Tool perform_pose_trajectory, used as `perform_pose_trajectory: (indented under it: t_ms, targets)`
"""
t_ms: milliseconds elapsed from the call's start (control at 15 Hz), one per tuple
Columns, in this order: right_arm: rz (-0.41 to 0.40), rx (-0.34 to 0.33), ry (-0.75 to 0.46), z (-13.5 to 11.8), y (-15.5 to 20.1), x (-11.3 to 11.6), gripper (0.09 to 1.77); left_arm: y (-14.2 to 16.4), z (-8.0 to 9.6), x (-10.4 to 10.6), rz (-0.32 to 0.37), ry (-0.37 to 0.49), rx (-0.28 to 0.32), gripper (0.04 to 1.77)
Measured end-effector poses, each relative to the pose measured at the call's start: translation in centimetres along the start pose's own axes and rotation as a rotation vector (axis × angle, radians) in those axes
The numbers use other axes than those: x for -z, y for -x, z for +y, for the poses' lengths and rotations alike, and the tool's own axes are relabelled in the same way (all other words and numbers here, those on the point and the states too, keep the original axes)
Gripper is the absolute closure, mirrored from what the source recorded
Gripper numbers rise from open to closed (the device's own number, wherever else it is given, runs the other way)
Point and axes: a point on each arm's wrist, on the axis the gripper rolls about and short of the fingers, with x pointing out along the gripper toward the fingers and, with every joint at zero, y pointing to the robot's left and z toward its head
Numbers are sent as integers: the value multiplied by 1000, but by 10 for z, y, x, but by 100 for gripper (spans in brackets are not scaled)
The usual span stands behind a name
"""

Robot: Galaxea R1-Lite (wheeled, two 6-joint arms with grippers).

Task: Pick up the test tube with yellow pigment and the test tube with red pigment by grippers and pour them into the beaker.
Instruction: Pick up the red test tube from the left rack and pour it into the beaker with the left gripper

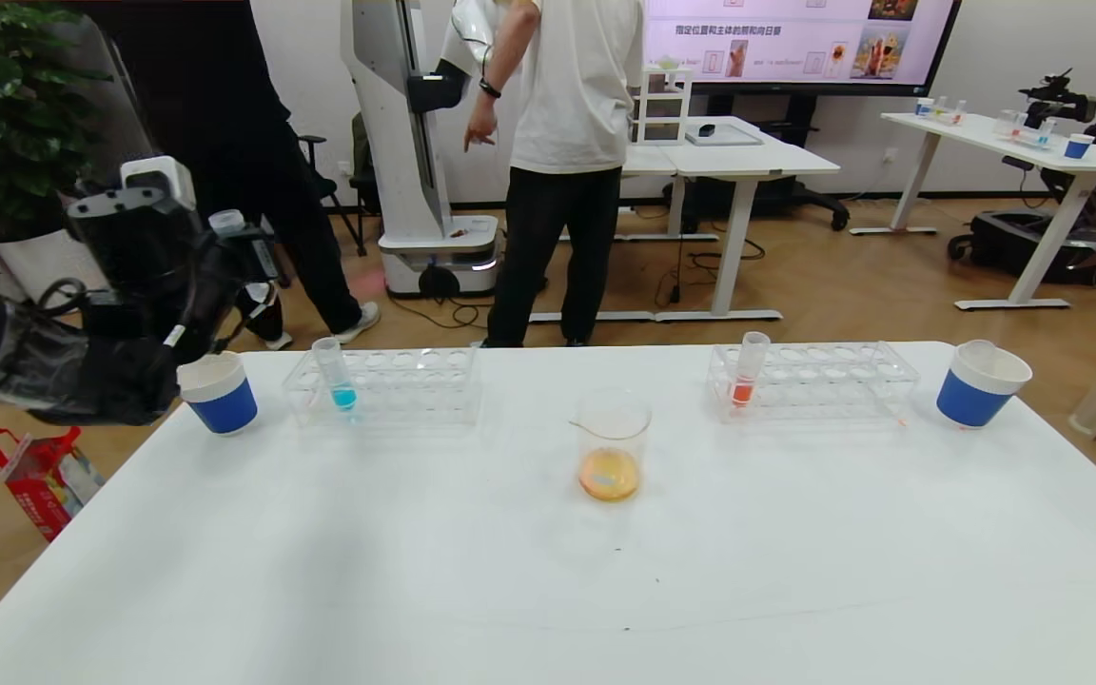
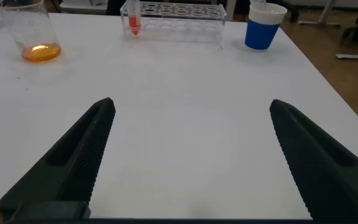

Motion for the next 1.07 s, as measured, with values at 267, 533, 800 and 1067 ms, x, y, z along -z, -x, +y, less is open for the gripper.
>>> perform_pose_trajectory:
  t_ms: [267, 533, 800, 1067]
  targets:
    - [0, 0, 0, 0, 0, 0, 12, -3, 49, 14, 6, -11, -65, 130]
    - [0, 0, 0, 0, 0, 0, 12, -4, 64, 30, 48, -19, -106, 130]
    - [0, 0, 0, 0, 0, 0, 12, -6, 69, 53, 6, 7, -112, 130]
    - [0, 0, 0, 0, 0, 0, 12, -4, 72, 89, 52, 3, -120, 130]
